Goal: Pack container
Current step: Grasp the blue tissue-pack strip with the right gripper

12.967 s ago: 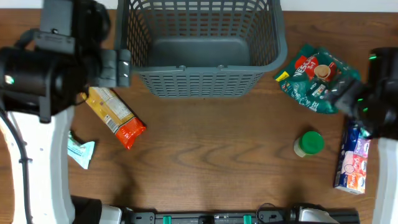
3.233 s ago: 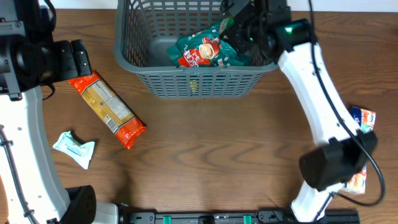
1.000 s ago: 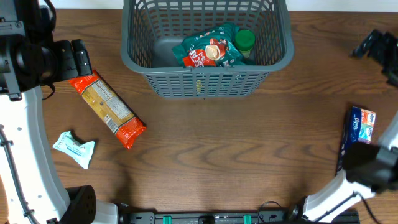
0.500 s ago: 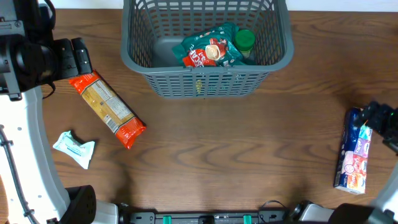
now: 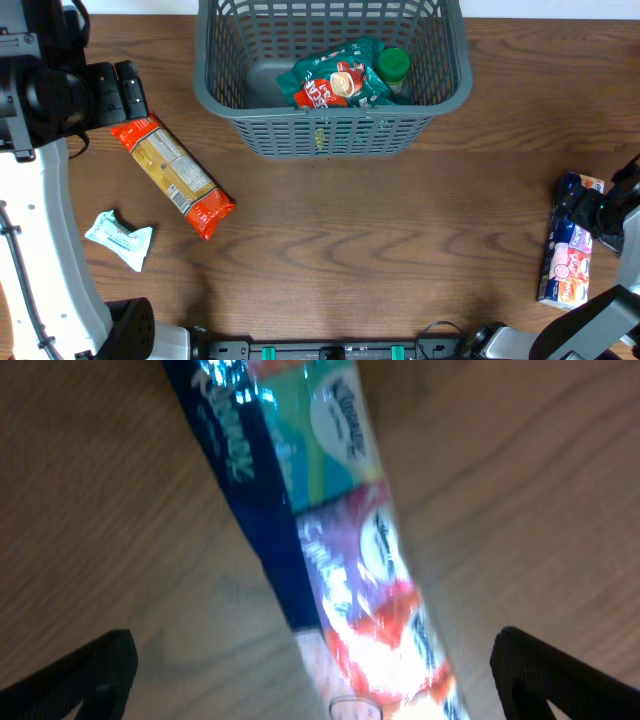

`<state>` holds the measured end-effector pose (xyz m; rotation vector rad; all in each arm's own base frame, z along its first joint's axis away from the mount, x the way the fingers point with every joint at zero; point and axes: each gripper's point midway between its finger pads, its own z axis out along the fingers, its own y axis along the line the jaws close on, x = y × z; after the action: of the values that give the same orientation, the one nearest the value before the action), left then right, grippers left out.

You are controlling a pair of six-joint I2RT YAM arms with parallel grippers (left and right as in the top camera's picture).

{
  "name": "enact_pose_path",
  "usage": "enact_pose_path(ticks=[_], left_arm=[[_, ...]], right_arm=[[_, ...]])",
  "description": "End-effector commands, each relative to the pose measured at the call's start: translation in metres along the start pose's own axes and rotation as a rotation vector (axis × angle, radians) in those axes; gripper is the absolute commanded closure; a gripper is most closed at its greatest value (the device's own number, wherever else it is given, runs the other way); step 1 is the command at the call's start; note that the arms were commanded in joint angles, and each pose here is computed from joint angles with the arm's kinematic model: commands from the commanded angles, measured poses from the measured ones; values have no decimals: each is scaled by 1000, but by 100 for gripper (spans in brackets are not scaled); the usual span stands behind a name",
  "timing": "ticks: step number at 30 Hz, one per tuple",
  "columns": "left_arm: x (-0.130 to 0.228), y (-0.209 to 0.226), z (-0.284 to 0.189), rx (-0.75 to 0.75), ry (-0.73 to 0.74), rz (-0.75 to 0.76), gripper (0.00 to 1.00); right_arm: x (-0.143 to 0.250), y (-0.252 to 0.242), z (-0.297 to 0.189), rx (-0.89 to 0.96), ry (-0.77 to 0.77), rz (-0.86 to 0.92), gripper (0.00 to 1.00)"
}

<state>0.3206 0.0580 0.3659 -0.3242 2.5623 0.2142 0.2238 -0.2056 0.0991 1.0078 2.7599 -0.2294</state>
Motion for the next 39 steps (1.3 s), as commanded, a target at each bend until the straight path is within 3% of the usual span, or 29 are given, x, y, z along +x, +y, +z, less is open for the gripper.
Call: enact_pose_path(ticks=[1,23,24,30,31,32,39], left_arm=[[0,-1,3,2,9,13,2],[1,-1,3,2,12,13,1],[1,-1,3,1,13,13,1],[1,-1,3,1,13,13,1],[1,-1,3,1,13,13,1],[1,-1,3,1,13,13,1],[1,-1,3,1,13,13,1]], right_arm=[[3,1,16,-8,10,-40,1],[25,13,122,-32,223,-11,3],[26,15,124,-44,228,-4,8],[19,25,119,-96,204,35,61],[14,31,115,-125,189,35,87],[10,34,113,-143,178,35,98],[-62,77,28,-245,-62,-92,99]])
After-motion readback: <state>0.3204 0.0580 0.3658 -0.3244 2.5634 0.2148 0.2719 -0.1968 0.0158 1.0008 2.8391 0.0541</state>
